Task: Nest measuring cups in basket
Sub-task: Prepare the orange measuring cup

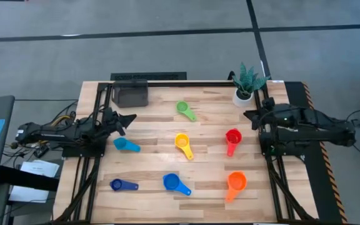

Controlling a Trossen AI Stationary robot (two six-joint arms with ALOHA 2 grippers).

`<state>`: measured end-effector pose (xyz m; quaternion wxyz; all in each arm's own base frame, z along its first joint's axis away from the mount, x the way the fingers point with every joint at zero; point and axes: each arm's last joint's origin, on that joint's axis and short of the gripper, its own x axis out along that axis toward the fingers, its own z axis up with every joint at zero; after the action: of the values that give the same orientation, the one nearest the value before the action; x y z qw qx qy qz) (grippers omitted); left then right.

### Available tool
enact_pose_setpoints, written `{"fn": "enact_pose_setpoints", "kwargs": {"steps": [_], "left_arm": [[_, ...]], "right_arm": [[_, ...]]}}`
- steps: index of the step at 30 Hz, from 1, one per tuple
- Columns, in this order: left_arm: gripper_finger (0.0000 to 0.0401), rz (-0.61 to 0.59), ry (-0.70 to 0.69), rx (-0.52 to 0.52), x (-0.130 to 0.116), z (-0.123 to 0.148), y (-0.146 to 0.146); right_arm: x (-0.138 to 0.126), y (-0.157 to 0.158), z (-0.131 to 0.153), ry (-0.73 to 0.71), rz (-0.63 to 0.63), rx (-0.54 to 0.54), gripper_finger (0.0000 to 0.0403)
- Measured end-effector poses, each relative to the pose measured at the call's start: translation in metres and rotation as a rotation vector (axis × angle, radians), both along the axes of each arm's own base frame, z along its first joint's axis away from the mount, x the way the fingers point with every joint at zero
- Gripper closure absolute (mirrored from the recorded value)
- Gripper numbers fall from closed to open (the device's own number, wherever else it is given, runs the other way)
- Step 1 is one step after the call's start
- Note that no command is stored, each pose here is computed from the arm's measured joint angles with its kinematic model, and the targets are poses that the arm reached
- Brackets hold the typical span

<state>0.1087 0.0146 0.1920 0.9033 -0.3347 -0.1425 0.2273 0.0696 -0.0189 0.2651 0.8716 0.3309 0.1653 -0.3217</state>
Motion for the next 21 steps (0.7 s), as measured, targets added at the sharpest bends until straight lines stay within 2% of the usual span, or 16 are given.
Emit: {"fn": "enact_pose_setpoints", "kwargs": {"steps": [5,11,17,21], "left_arm": [[0.0401,-0.026,0.022,0.044,0.01,0.0,-0.001],[0.0401,-0.094,0.02,0.083,0.02,0.001,-0.003],[0.0401,-0.093,0.067,0.12,0.031,0.005,-0.003],[0.0399,-0.11,0.108,0.2,0.04,0.018,-0.003]], "right_arm": [[-0.003,0.001,-0.011,0.146,-0.054,0.113,0.0278],[0.001,0.003,-0.02,0.248,-0.064,0.261,0.0278],[0.016,0.005,-0.028,0.358,0.004,0.406,0.0278],[0.028,0.009,-0.032,0.42,0.081,0.496,0.0266]]}}
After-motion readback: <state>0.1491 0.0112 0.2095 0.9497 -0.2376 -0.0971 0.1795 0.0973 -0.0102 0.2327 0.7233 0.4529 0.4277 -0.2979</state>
